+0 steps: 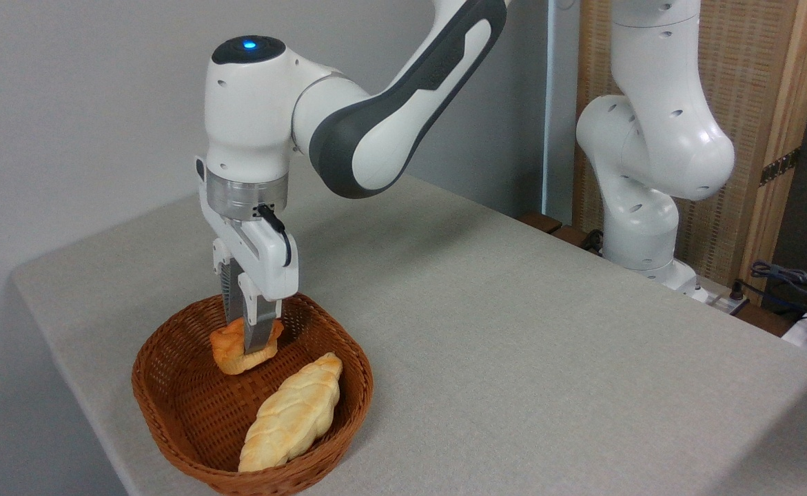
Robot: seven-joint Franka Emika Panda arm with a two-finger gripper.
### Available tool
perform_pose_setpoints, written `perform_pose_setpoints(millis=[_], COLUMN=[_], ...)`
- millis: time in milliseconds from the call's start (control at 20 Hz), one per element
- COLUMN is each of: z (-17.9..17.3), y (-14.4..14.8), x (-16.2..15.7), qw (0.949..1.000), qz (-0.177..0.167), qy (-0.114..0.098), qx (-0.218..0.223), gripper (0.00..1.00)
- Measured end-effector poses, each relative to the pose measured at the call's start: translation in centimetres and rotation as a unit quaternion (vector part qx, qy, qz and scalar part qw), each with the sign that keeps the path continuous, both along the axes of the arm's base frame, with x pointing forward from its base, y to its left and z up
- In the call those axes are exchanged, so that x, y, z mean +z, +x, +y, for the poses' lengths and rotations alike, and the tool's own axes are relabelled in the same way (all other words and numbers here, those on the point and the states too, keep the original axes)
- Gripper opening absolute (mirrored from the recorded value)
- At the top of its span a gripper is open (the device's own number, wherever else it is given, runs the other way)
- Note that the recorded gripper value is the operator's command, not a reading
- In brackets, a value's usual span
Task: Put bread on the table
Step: 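Close the gripper around the orange bun, then lift the orange bun out of the basket and carry it beside the basket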
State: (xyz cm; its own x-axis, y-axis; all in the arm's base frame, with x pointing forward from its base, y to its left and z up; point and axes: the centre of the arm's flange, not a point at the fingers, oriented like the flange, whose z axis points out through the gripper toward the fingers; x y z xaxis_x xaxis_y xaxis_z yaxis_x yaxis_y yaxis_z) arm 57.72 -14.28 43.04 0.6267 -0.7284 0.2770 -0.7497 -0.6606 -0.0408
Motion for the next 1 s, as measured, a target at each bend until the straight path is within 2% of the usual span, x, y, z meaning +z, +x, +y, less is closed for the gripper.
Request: perform_pose_setpoints(millis=[300,500,600,750,900,1000], z=[0.4,2.6,4.4,7.1,7.8,7.9], y=[0.1,-0.5,-1.3,-4.4,-6.7,-8.3], x=[1.2,5.1,7.4,11.3,13.0,13.4], qw=[0.9999,0.9998,0.9996,0.9990,0.9982,0.9975], qz=[-0.011,-0.013,-0.005,0.031,0.057,0.070], qy=[-0.002,-0.004,-0.004,-0.004,-0.002,-0.001], qx=[0.004,0.016,0.027,0.032,0.018,0.007], gripper=[0.30,0.31,0.32,0.33,0.33,0.37])
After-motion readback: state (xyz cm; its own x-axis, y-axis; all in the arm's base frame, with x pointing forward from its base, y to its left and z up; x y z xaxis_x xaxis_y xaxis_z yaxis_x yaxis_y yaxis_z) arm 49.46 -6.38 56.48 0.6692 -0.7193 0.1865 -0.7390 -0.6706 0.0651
